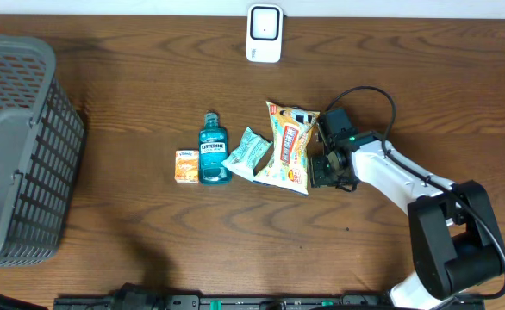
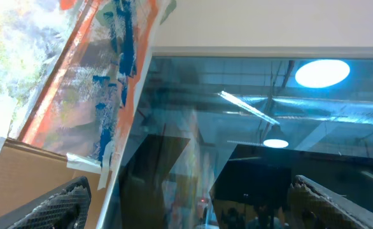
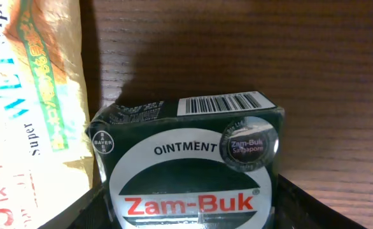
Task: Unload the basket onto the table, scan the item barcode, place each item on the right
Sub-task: 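Lower the right gripper over the tin and close on it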
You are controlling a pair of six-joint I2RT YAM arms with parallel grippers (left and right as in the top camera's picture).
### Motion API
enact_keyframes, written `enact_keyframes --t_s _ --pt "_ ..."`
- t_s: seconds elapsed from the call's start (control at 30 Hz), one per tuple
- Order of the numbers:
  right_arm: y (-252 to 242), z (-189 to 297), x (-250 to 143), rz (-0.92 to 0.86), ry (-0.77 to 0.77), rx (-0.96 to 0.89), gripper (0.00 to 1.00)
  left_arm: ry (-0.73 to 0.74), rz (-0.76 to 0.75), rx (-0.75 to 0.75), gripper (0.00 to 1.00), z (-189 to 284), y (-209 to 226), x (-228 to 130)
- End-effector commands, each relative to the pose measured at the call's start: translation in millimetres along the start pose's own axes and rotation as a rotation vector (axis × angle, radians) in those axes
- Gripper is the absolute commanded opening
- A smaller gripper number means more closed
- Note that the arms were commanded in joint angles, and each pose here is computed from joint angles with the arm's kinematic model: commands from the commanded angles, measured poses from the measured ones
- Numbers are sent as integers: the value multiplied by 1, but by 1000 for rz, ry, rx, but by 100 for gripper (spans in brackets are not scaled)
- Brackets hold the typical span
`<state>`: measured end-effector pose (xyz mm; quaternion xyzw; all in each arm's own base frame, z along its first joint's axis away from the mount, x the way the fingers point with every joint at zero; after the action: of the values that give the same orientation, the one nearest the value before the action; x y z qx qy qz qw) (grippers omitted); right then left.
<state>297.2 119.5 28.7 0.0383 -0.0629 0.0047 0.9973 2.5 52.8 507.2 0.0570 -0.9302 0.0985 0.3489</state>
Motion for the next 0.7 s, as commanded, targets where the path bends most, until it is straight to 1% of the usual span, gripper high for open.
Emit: enact_keyframes --t_s 0.0,0.03,0.13,0.23,0.3,0.33,0.37,0.4,0.43,0.5,0.67 --pt "2 -3 2 -11 14 5 67 -12 -16 13 98 2 3 4" --pt "2 -3 2 -11 14 5 71 -12 -16 13 98 2 3 4" --pt "2 -3 2 -11 14 5 77 -12 -16 13 98 2 3 4" --pt "2 -3 2 -11 13 5 77 -12 -16 13 98 2 3 4" --pt "1 -3 2 -10 11 -3 72 -12 -16 13 98 2 3 4" --pt "-2 -3 3 -7 4 -21 66 -12 -16 13 98 2 3 4" --pt "-3 -3 2 -6 4 -34 58 -12 -16 13 98 2 3 4" --pt "-4 -3 2 -4 7 -42 55 -12 -16 13 98 2 3 4" --pt "-5 -3 0 3 15 -49 46 -12 -16 13 98 2 3 4" --pt "-6 -3 -3 31 29 -55 42 -12 -16 13 98 2 3 4" --pt "-11 0 -16 199 100 -71 39 -12 -16 13 98 2 3 4"
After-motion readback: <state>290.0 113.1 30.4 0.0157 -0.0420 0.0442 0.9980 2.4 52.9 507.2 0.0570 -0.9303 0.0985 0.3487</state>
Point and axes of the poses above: each gripper's point midway between its finger pads, its own z axis back along the fingers, its own y axis along the line the jaws close on, x = y × z, the point moved 3 cm from there along z, back along the fingers, and after that the axes turned 3 degrees about -z, right-handed, at the moved point
